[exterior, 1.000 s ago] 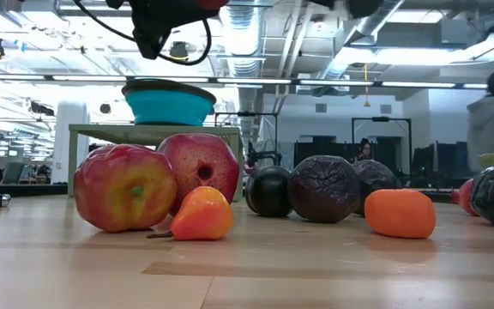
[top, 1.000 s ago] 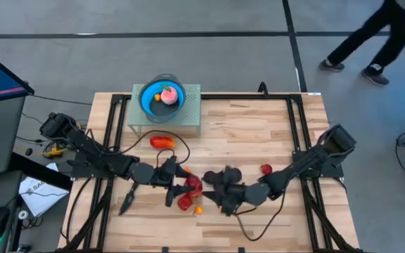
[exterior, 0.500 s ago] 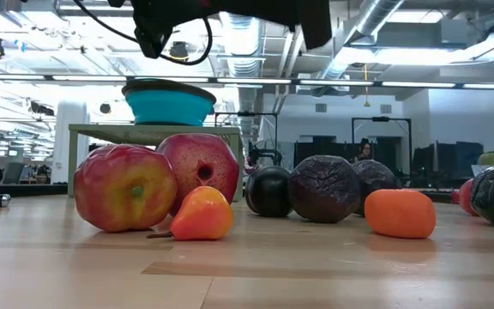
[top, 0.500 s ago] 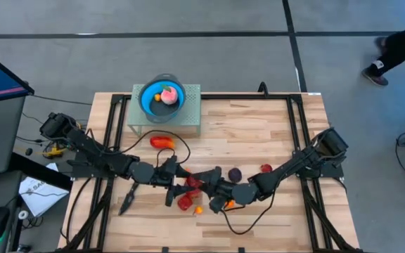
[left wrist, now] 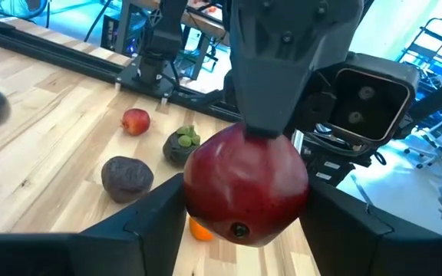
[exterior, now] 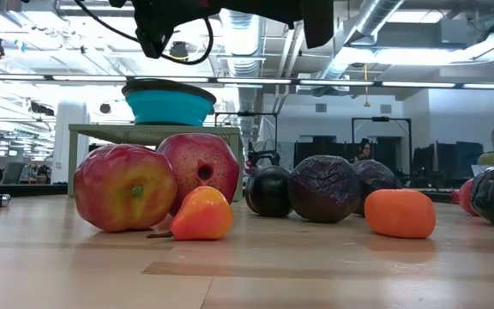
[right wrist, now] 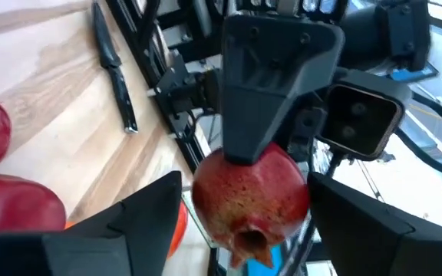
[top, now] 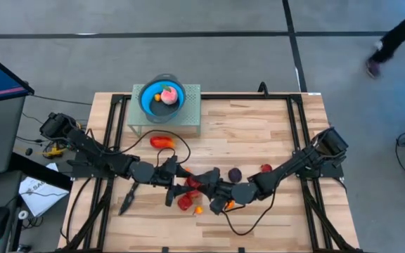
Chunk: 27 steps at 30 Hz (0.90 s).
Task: Pick & Place Fruit
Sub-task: Put the bottom red pomegranate into the blue strainer bowl on the shelf
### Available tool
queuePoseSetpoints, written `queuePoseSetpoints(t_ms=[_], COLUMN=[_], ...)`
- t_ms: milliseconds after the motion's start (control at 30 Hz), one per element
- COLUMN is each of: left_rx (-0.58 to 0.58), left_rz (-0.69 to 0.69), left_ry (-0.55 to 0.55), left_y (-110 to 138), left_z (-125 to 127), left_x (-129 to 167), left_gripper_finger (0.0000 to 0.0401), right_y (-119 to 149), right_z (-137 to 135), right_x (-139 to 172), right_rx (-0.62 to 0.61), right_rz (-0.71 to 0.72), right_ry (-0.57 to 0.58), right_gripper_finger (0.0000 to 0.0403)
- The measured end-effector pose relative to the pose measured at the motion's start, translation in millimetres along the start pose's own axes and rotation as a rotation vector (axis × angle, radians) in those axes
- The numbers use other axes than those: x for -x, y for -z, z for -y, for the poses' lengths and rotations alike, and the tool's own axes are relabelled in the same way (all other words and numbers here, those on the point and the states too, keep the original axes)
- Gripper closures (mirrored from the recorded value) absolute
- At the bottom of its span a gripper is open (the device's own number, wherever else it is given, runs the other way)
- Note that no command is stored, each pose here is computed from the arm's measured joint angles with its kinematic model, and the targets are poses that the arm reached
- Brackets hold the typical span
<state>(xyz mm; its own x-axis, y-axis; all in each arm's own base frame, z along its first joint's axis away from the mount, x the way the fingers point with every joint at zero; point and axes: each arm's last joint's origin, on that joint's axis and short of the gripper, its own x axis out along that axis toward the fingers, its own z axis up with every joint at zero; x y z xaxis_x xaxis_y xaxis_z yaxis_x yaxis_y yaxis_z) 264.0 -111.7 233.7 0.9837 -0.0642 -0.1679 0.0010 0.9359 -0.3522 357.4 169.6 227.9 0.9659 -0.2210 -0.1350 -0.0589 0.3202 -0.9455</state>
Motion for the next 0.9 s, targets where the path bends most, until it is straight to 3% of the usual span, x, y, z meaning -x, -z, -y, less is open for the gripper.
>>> queuePoseSetpoints(t_ms=[300,467,600,700,767,900], left_rx=[0.001,-0.053,-0.197,-0.366,-0.48,-0.645], left_rz=[0.001,-0.023,-0.044,-0.048,-0.045,-0.047], left_ry=[-0.004,0.038,0.057,0.062,0.052,-0.071], left_y=[0,-3,-5,-4,-2,6], left_z=[-2,-9,-16,-15,-12,-2], left_x=[-1,-4,-6,-6,-4,1], left_gripper_finger=[0.0156,0.0119,0.0084,0.0068,0.0065,0.0069], right_y=[4,6,11,20,31,58], right_z=[1,-6,-11,-13,-11,2], right_x=[-4,-3,-4,-3,0,-1], right_rx=[-0.048,-0.091,-0.171,-0.269,-0.361,-0.631], right_rz=[0.026,-0.02,-0.141,-0.245,-0.303,-0.368], right_ry=[-0.023,-0.096,-0.242,-0.405,-0.524,-0.665], right_gripper_finger=[0.0223,0.022,0.021,0.0216,0.0219,0.0211])
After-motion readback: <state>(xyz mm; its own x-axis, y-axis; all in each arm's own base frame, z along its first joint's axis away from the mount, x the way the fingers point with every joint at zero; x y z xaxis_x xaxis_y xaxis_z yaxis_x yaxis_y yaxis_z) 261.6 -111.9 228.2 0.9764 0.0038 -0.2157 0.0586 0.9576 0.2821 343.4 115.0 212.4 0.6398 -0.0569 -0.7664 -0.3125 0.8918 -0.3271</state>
